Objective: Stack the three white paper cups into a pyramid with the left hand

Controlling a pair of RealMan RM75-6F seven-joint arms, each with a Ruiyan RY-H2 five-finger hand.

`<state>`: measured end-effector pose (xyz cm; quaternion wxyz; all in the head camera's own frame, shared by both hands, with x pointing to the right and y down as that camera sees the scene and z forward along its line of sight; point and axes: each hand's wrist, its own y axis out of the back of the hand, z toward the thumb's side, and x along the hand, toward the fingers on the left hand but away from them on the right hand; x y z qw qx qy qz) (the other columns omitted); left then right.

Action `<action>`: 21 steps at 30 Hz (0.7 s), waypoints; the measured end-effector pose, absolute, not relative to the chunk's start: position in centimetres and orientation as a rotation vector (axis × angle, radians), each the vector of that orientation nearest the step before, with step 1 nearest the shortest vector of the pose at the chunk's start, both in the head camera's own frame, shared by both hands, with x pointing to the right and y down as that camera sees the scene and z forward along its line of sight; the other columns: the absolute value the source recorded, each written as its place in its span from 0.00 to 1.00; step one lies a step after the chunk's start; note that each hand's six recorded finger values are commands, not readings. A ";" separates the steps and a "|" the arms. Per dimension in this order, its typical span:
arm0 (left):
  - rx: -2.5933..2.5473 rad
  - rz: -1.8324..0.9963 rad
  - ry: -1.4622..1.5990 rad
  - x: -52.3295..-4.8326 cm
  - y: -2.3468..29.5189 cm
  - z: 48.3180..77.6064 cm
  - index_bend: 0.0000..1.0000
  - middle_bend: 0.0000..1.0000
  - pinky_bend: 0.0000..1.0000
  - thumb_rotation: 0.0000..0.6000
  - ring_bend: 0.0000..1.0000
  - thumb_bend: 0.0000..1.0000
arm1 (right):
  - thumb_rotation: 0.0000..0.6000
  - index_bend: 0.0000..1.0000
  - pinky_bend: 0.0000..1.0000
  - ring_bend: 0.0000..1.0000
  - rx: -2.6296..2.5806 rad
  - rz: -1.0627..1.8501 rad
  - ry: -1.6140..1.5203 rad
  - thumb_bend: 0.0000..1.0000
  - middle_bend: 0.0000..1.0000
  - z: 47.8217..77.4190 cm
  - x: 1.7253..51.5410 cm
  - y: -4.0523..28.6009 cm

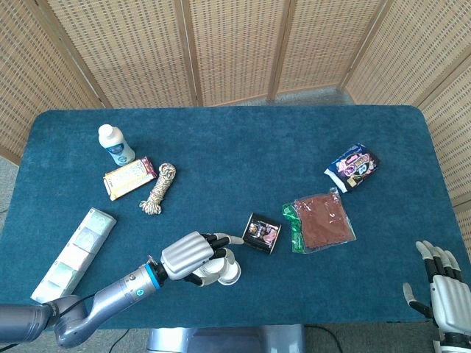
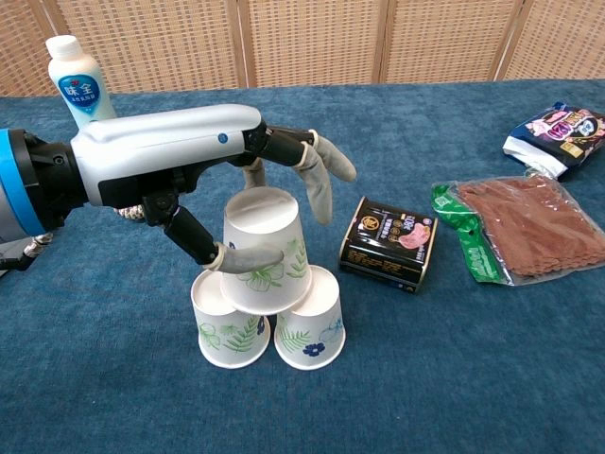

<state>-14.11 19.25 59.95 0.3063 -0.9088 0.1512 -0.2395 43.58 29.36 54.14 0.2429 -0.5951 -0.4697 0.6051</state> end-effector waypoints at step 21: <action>-2.412 -0.664 0.341 -14.4 19.7 60.1 0.18 0.00 0.21 1.00 0.00 0.42 | 1.00 0.00 0.00 0.00 -1.638 1.631 -1.297 0.45 0.00 54.1 43.6 29.4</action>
